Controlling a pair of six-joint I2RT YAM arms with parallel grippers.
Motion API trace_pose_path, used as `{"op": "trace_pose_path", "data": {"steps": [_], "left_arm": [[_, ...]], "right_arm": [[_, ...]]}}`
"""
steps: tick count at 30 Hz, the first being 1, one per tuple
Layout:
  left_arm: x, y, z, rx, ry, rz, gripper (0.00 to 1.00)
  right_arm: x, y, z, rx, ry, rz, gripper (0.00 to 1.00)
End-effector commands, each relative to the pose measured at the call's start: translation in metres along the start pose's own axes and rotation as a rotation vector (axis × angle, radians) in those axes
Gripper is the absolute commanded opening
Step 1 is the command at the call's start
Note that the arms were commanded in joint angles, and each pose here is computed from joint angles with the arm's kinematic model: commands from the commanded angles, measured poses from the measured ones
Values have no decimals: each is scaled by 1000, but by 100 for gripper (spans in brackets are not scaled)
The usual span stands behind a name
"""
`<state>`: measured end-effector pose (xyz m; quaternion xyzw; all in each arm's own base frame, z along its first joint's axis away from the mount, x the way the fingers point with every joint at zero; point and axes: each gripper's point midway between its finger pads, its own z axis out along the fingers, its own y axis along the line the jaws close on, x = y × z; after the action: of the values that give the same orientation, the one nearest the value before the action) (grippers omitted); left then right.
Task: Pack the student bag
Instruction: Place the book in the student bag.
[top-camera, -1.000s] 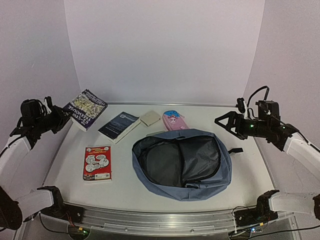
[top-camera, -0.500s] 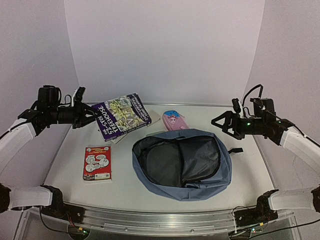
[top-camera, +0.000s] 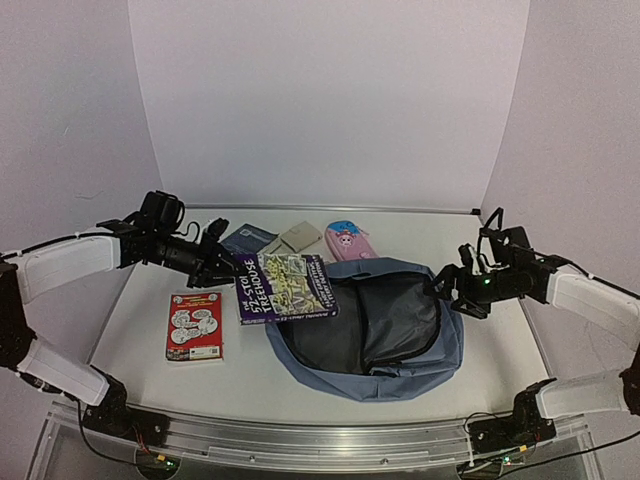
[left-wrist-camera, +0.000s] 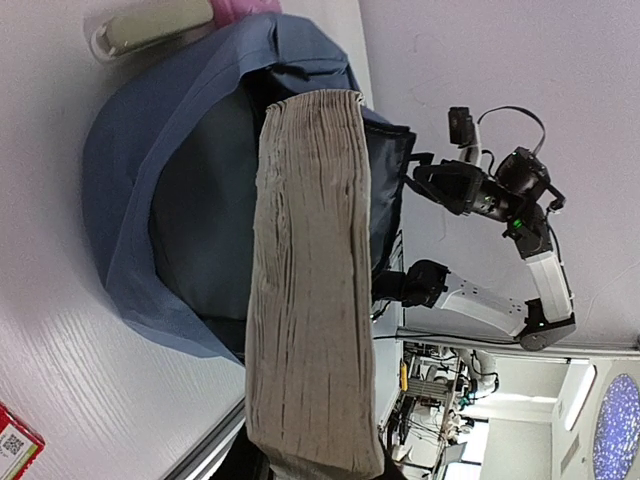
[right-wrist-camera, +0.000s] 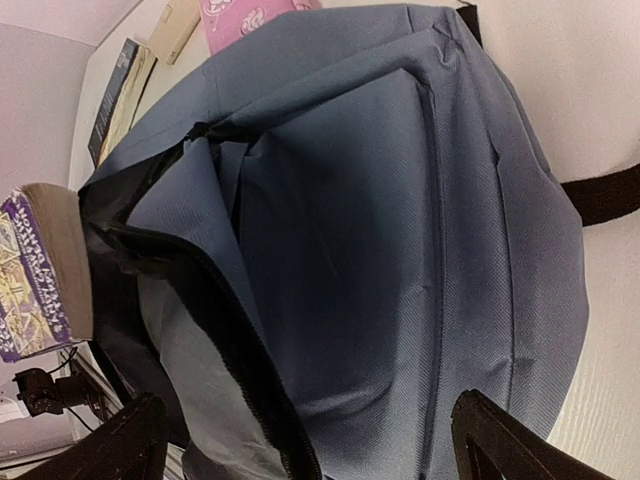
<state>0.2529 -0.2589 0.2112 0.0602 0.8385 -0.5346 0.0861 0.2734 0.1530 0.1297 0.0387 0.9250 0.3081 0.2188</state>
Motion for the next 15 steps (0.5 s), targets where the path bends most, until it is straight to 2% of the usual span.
{"op": "trace_pose_path", "data": {"steps": [1, 8, 10, 15], "left_arm": [[-3, -11, 12, 59, 10, 46, 0], [-4, -3, 34, 72, 29, 22, 0], [-5, 3, 44, 53, 34, -6, 0], [0, 12, 69, 42, 72, -25, 0]], "right_arm": [[8, 0, 11, -45, 19, -3, 98], [6, 10, 25, -141, 28, 11, 79], [4, 20, 24, -179, 38, -12, 70], [-9, 44, 10, -254, 20, -50, 19]]}}
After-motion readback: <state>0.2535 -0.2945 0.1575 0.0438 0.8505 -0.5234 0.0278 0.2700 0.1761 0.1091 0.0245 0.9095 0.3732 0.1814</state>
